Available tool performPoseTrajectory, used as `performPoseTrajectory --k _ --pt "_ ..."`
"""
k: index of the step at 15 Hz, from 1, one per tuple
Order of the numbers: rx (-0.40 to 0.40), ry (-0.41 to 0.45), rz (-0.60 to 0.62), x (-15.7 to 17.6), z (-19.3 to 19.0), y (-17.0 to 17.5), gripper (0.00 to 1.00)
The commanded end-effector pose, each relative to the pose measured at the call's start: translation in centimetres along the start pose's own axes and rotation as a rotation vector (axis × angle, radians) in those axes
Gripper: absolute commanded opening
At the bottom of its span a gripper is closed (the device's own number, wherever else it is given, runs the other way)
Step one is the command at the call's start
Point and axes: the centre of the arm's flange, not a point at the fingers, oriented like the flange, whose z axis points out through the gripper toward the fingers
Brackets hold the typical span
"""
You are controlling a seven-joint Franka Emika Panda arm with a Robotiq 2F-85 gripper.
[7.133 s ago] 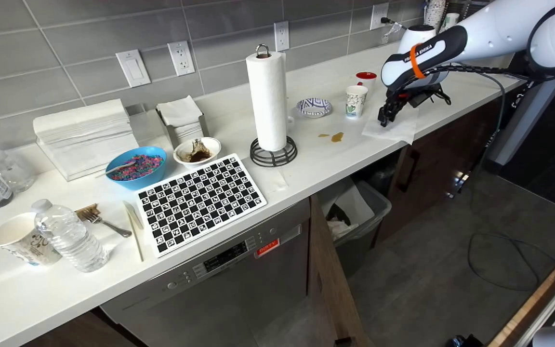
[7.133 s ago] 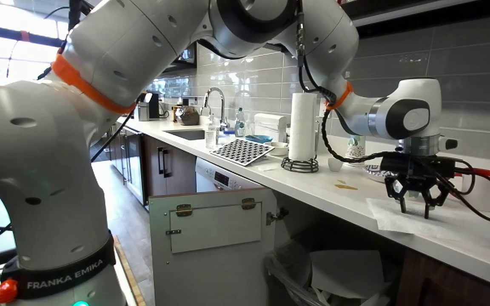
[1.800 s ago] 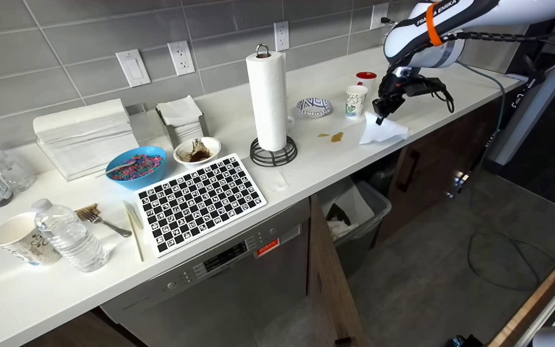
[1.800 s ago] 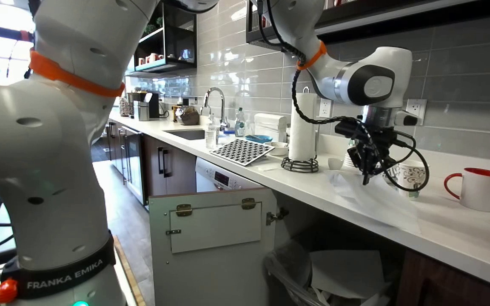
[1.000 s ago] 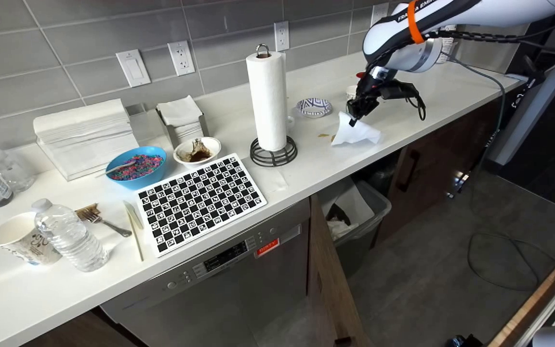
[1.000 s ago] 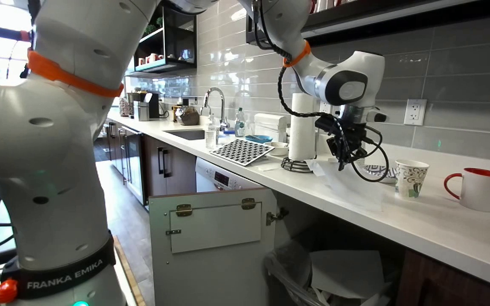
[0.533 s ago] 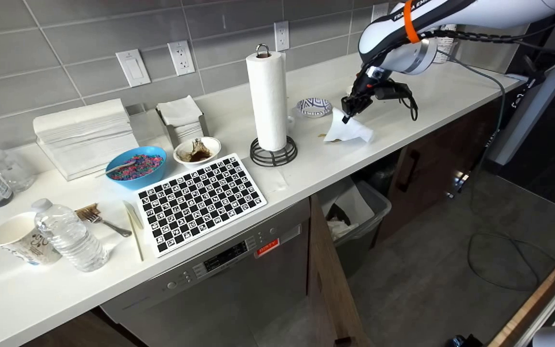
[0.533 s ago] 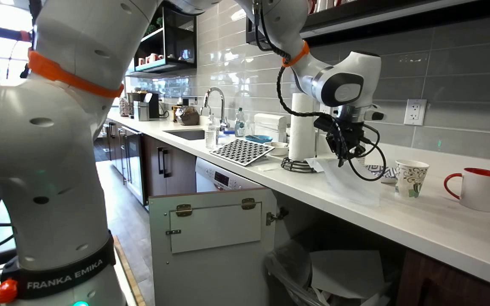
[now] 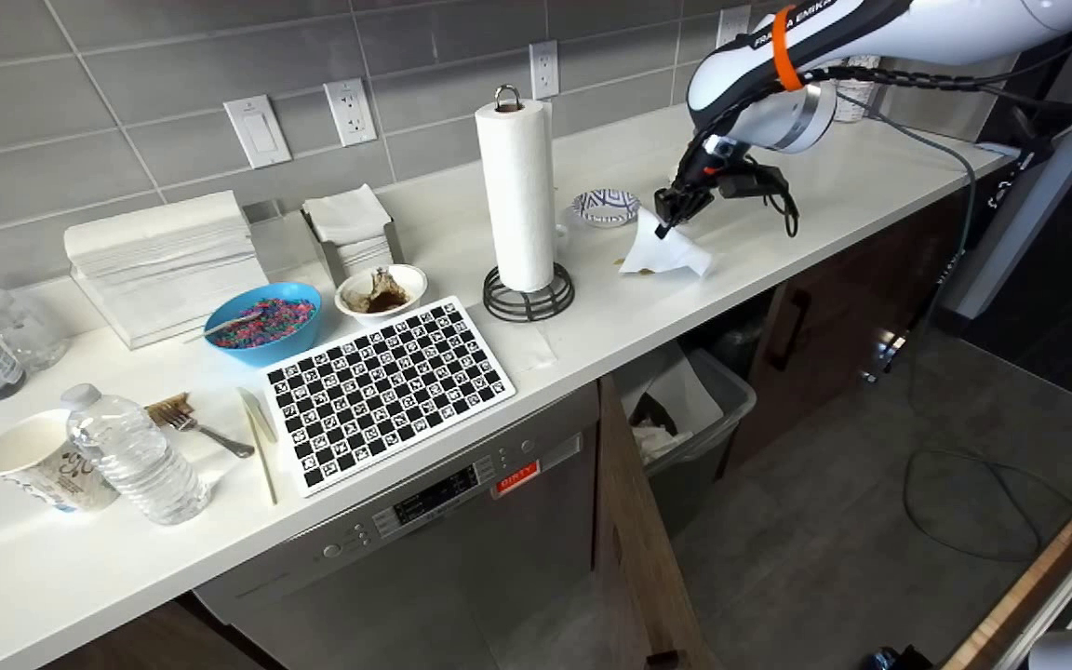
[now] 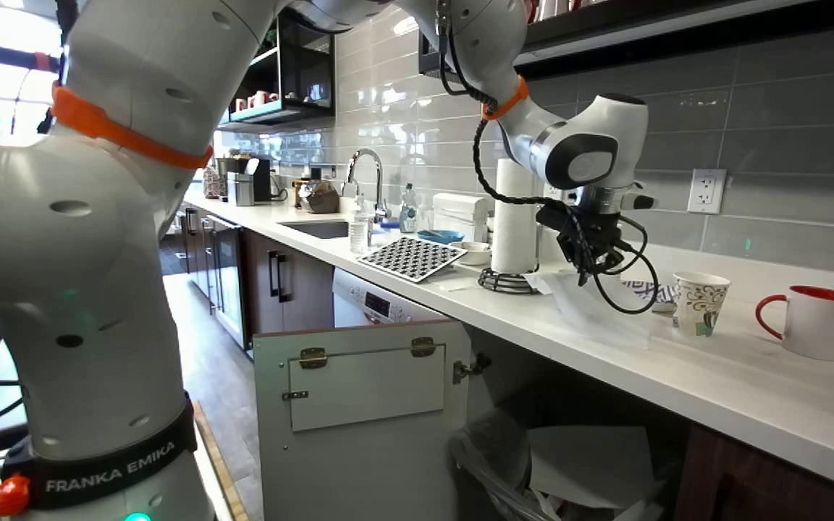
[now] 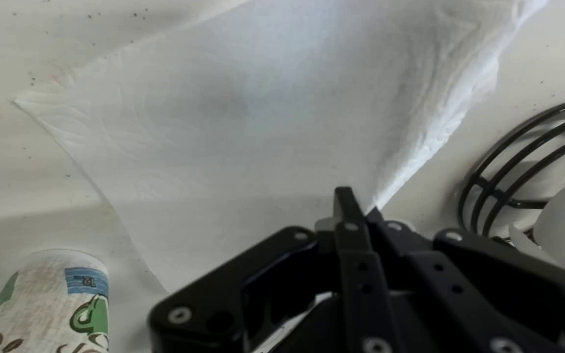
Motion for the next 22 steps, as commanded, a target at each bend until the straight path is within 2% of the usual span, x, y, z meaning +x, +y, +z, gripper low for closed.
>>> performPoseTrajectory --k 1,10,11,12,15,20,22 --pt "0.021 0.054 -0.004 0.1 0.4 0.5 0.0" --pt "0.027 0.073 0.0 -0.4 5.5 0.7 0.0" --pt "0.022 0.079 0.002 -0.4 5.9 0.7 0.27" --pt "0.021 0.089 0.008 -0.3 6.1 0.7 0.28" --pt "0.025 0.131 0.02 -0.1 5.5 0.8 0.48" --pt "0.02 0.222 0.017 0.5 3.2 0.6 0.88" --pt "0.004 0.215 0.009 0.3 2.3 0.6 1.0"
